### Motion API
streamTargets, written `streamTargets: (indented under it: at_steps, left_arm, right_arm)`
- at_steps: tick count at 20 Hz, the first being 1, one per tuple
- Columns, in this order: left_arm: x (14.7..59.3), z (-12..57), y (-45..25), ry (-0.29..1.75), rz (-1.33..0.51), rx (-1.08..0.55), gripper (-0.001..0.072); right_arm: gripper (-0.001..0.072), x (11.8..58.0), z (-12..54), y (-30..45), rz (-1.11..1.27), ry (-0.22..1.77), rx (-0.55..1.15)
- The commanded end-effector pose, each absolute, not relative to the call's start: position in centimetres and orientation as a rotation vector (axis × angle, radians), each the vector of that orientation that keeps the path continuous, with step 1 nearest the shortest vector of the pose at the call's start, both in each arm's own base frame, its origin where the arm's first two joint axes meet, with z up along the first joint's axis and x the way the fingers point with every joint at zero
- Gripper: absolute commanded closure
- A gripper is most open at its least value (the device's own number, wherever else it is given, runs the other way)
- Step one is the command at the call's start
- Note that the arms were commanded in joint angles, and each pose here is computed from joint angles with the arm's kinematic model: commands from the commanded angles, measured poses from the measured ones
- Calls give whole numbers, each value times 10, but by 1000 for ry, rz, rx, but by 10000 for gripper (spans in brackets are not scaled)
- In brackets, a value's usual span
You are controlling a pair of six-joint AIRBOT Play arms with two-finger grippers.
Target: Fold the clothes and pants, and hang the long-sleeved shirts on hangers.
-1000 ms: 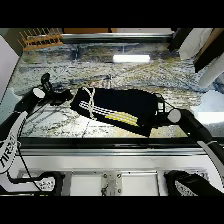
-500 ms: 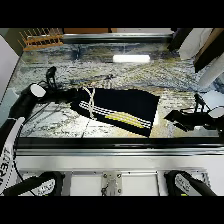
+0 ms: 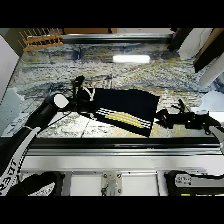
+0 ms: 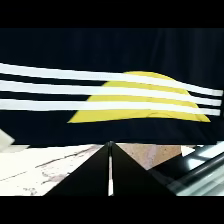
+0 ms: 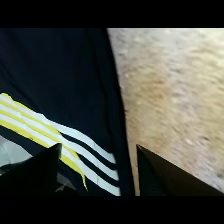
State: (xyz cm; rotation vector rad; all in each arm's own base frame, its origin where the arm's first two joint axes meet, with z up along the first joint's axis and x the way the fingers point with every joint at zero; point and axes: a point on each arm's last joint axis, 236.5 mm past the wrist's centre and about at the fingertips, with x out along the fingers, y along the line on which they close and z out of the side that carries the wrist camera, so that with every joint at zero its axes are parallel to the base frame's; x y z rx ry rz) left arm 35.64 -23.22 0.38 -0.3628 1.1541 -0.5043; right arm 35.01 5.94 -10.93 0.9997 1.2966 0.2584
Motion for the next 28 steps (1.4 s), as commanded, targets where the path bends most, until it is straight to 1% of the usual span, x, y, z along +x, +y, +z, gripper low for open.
streamTargets:
  at_steps: [1, 6, 7, 8, 9, 10, 13, 15, 17, 18, 20, 21, 23, 26, 28]
  left_arm:
    - [351, 5, -243, 1160, -509, -379, 699]
    - [351, 4, -243, 1166, -504, -388, 700]
    - [350, 4, -242, 1168, -504, -387, 700]
    - [350, 4, -243, 1168, -504, -387, 700]
    - [350, 4, -242, 1168, -504, -387, 699]
    - [350, 4, -242, 1168, -503, -387, 700]
    - [350, 4, -243, 1170, -504, -387, 700]
    - [349, 4, -243, 1173, -505, -387, 700]
    - [349, 4, -243, 1172, -505, -387, 699]
    - [350, 4, -243, 1172, -505, -387, 700]
    - [350, 4, -243, 1171, -504, -387, 700]
    - [351, 4, -242, 1168, -503, -388, 700]
    - [351, 4, -242, 1165, -502, -388, 700]
    - [351, 4, -242, 1165, -503, -388, 700]
    - [351, 4, -242, 1166, -503, -388, 700]
  right_arm:
    - [226, 371, -117, 106, 340, 1295, 909]
    - [227, 402, -102, 160, 425, 1243, 766]
    - [295, 409, -98, 166, 427, 1219, 749]
    - [513, 415, -93, 170, 436, 1201, 734]
    - [673, 421, -87, 170, 444, 1182, 725]
    - [711, 431, -78, 168, 450, 1153, 720]
    - [712, 479, -29, 126, 412, 1010, 666]
    - [712, 514, 18, 61, 300, 890, 619]
    - [712, 527, 62, -19, 137, 782, 598]
    - [712, 523, 82, -67, 34, 724, 595]
    - [712, 494, 110, -155, -165, 643, 588]
    - [712, 469, 116, -196, -265, 625, 588]
    - [712, 414, 115, -254, -451, 606, 639]
    - [712, 329, 80, -286, -667, 624, 760]
    - [712, 281, 41, -270, -754, 689, 847]
